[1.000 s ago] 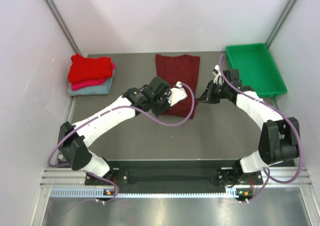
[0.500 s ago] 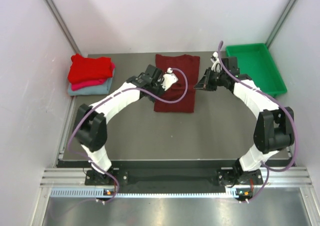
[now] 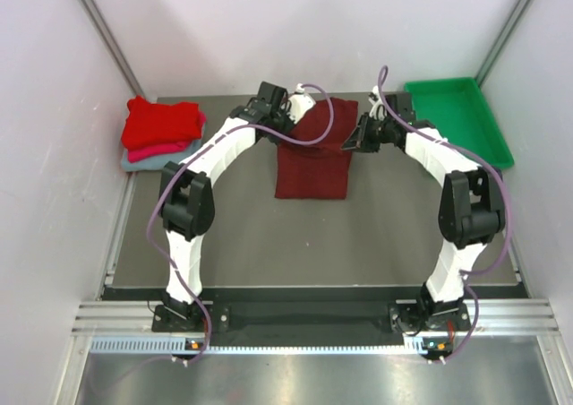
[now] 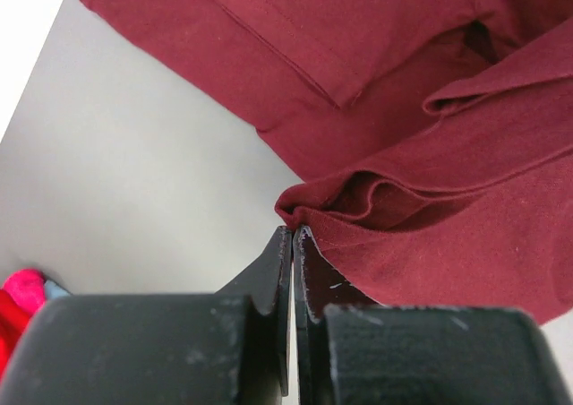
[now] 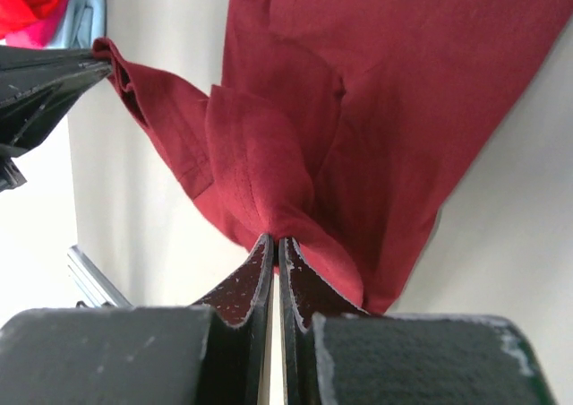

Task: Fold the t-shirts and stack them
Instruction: Fold the tshirt

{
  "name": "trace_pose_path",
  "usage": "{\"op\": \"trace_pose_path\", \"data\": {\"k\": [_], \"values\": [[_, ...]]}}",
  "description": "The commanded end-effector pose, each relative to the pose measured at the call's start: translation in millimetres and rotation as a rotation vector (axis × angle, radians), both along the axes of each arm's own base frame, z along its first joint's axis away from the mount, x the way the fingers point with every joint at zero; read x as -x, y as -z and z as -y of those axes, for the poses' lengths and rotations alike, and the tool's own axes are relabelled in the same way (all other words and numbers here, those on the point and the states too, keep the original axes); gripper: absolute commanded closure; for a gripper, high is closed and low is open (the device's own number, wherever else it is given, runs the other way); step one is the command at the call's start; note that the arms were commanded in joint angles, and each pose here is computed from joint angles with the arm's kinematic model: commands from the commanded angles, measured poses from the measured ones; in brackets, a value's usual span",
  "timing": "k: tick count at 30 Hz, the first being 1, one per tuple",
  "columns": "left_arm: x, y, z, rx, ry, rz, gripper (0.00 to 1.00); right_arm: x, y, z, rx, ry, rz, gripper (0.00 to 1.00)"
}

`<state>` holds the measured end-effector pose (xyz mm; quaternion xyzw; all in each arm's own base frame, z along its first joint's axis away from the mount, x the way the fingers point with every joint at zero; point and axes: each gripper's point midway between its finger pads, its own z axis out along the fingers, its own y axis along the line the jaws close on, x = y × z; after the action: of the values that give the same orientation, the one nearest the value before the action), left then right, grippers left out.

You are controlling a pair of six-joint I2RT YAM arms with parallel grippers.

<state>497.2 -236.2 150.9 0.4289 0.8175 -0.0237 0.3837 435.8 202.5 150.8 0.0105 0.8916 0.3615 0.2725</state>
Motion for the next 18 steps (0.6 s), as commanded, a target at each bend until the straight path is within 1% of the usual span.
{"op": "trace_pose_path", "data": {"k": [1, 10, 18], "values": [[-14.2, -6.3, 7.4, 0.015, 0.038, 0.039, 1.00, -22.5, -12.0, -8.9, -0.009, -0.015, 0.077, 1.00], [-48.7, 11.8, 14.0, 0.030, 0.014, 0.055, 1.00, -50.0, 1.1, -10.3, 0.013, -0.007, 0.081, 1.00], [-79.0, 9.4, 19.1, 0.054, -0.013, 0.117, 1.00, -62.6, 1.6, 2.3, 0.034, 0.026, 0.092, 1.00]]}}
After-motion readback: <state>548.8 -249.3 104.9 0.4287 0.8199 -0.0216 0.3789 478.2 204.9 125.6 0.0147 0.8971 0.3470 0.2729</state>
